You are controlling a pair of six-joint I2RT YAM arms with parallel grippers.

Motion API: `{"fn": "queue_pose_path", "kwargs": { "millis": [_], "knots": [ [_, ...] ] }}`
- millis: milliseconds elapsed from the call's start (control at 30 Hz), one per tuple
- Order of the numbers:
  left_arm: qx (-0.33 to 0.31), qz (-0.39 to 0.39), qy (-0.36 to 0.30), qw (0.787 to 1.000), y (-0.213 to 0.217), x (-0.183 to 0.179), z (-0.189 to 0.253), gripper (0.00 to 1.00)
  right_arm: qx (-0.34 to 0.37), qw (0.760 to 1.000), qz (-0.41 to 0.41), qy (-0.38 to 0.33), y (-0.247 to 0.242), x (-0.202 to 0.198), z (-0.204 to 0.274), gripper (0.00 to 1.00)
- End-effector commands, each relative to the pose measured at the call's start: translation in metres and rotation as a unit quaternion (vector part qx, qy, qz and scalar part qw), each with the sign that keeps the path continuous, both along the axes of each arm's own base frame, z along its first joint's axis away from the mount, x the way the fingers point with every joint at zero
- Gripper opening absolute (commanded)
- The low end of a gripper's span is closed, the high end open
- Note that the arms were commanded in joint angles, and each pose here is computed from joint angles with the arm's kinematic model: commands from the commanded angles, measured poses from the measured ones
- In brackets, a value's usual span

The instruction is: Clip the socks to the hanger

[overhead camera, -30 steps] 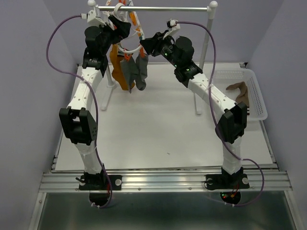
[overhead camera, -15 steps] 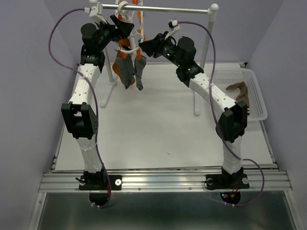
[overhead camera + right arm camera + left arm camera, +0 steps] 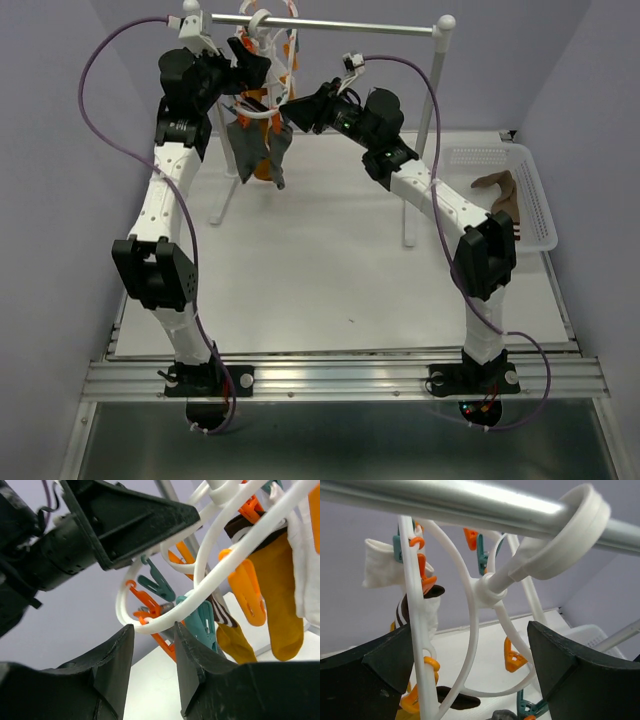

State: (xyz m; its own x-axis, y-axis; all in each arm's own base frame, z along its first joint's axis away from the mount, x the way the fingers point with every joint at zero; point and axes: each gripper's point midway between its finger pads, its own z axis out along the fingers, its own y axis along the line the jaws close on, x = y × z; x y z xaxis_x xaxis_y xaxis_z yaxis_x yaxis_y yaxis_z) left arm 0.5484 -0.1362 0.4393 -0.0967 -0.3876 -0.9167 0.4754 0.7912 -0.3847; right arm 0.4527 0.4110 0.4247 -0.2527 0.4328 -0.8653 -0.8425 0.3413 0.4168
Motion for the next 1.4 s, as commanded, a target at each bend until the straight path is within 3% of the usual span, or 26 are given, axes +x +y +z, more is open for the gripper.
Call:
{"fn": "queue_pose_path", "kwargs": {
  "millis": [0, 333, 667, 833, 1133, 1367],
  "knots": [
    [0.052, 0.063, -0.072, 0.994, 0.024, -0.047, 0.065, 0.99, 0.030, 0.997, 0.048, -0.051, 0.009, -0.043, 0.041, 0.44],
    [0.060, 0.077, -0.111, 0.989, 0.037, -0.101, 0.096, 0.99, 0.055, 0.993, 0.079, -0.065, 0.027, -0.062, 0.050, 0.46],
    [0.040, 0.121, -0.137, 0.982, 0.056, -0.143, 0.096, 0.99, 0.072, 0.994, 0.050, -0.063, 0.044, -0.054, 0.054, 0.47],
    [0.025, 0.130, -0.130, 0.983, 0.059, -0.153, 0.084, 0.99, 0.084, 0.995, -0.024, -0.049, 0.045, -0.029, 0.051, 0.47],
    [0.023, 0.119, -0.128, 0.984, 0.056, -0.163, 0.078, 0.99, 0.055, 0.995, -0.016, -0.084, 0.085, -0.049, 0.040, 0.50],
    [0.020, 0.130, -0.129, 0.983, 0.061, -0.168, 0.068, 0.99, 0.036, 0.997, -0.007, -0.068, 0.104, -0.049, 0.024, 0.50]
  ]
}}
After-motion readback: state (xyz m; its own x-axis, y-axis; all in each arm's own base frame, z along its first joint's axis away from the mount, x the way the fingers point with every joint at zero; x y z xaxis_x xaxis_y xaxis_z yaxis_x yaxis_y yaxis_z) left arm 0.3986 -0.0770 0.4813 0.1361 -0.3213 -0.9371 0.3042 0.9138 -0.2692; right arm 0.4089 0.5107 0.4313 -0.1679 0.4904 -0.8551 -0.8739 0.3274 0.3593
